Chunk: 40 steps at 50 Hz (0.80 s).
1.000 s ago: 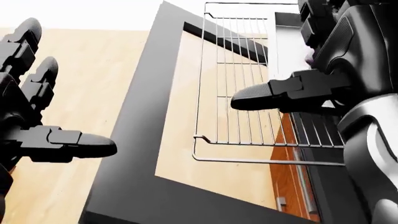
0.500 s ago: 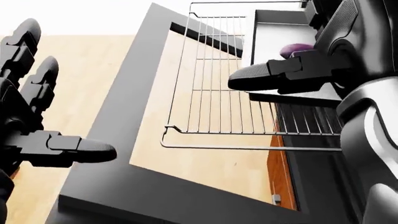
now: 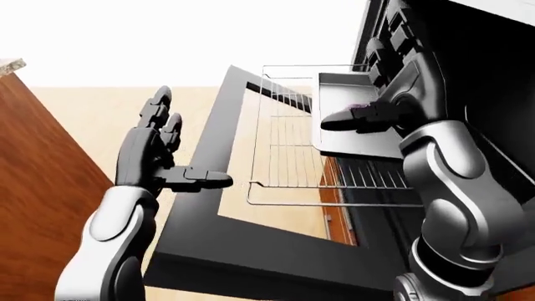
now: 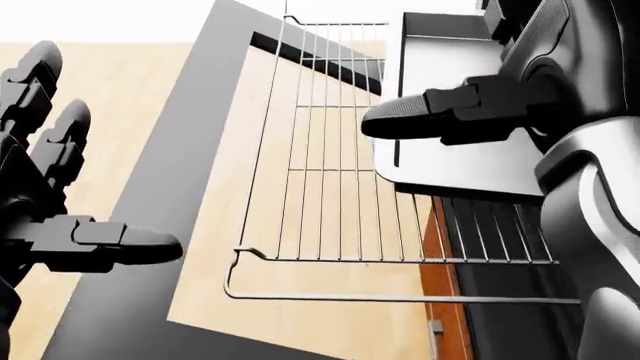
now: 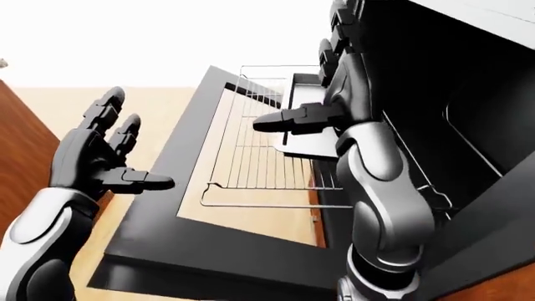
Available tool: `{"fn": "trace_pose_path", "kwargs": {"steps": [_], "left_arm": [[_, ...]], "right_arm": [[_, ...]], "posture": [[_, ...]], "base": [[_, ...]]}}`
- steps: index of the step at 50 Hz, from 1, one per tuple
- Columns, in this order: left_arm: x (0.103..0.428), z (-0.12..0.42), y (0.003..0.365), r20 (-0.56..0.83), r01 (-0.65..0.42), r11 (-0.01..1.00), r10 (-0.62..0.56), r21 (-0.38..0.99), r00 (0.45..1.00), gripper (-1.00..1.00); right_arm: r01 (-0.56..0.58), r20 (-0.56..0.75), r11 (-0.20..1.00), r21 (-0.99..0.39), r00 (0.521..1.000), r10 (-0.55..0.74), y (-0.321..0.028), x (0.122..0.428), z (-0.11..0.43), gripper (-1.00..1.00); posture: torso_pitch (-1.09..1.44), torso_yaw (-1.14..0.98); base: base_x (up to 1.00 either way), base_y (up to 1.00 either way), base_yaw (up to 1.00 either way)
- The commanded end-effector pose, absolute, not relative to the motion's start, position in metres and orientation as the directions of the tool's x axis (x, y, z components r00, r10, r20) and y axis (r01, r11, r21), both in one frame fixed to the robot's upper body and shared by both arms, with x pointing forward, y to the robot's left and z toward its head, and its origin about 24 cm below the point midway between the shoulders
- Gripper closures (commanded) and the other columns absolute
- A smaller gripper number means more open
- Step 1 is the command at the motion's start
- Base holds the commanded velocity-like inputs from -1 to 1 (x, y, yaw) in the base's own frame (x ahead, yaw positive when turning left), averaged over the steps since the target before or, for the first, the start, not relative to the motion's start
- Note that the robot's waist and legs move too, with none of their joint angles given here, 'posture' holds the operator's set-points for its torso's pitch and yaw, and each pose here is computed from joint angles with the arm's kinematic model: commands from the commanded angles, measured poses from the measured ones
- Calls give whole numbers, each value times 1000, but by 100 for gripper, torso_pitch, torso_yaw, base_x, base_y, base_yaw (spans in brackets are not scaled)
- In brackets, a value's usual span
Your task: Pick the eggplant from the oven and place it on the plate on the counter.
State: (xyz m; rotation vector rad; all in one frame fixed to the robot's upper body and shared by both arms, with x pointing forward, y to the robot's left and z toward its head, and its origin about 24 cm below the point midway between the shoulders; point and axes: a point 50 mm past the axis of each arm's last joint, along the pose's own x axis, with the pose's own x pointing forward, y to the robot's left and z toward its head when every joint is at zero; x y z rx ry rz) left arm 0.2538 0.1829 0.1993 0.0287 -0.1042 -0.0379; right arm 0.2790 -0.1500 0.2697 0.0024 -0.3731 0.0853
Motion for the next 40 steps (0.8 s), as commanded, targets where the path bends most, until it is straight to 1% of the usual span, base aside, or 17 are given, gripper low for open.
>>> {"fn": "trace_pose_path", "kwargs": {"steps": [1, 10, 16, 20, 22, 26, 29, 32, 34, 36, 39, 40], "left_arm": [[250, 214, 182, 185, 31, 999, -39, 43, 982, -100], [246, 219, 183, 194, 29, 999, -37, 45, 980, -100], [247, 221, 183, 198, 29, 998, -38, 48, 980, -100], [247, 222, 184, 199, 29, 998, -38, 49, 979, -100], [248, 222, 184, 199, 29, 998, -38, 48, 979, -100], [250, 221, 184, 200, 31, 998, -40, 49, 979, -100], [251, 218, 186, 197, 31, 998, -39, 47, 980, -100], [252, 217, 185, 195, 31, 998, -40, 47, 980, -100], [252, 218, 186, 198, 32, 999, -39, 43, 979, -100], [251, 219, 186, 200, 32, 999, -40, 41, 979, -100], [251, 218, 190, 200, 28, 999, -35, 41, 979, -100], [251, 218, 190, 200, 26, 999, -34, 41, 979, -100]], "right_arm": [[-87, 439, 996, -23, 894, 88, -150, 273, 284, -100], [-73, 459, 997, -31, 885, 79, -156, 270, 299, -100], [-42, 455, 997, -60, 888, 65, -159, 277, 312, -100], [21, 408, 993, -118, 912, 29, -162, 297, 314, -100], [42, 399, 990, -137, 917, 17, -164, 307, 315, -100], [87, 400, 976, -199, 917, 0, -167, 325, 324, -100], [137, 405, 952, -275, 914, -14, -169, 344, 330, -100], [157, 395, 935, -319, 919, -20, -172, 358, 331, -100], [186, 402, 909, -374, 915, -22, -174, 368, 336, -100], [191, 399, 898, -396, 917, -19, -174, 375, 340, -100], [231, 398, 845, -482, 917, -23, -175, 388, 340, -100], [232, 394, 842, -487, 919, -25, -176, 391, 339, -100]], "posture": [[0, 0], [0, 0], [0, 0], [0, 0], [0, 0], [0, 0], [0, 0], [0, 0], [0, 0], [0, 0], [0, 0], [0, 0]], "base": [[9, 0, 0], [2, 0, 0], [0, 0, 0], [0, 0, 0], [0, 0, 0], [0, 0, 0], [0, 0, 0], [0, 0, 0], [0, 0, 0], [0, 0, 0], [0, 0, 0], [0, 0, 0]]}}
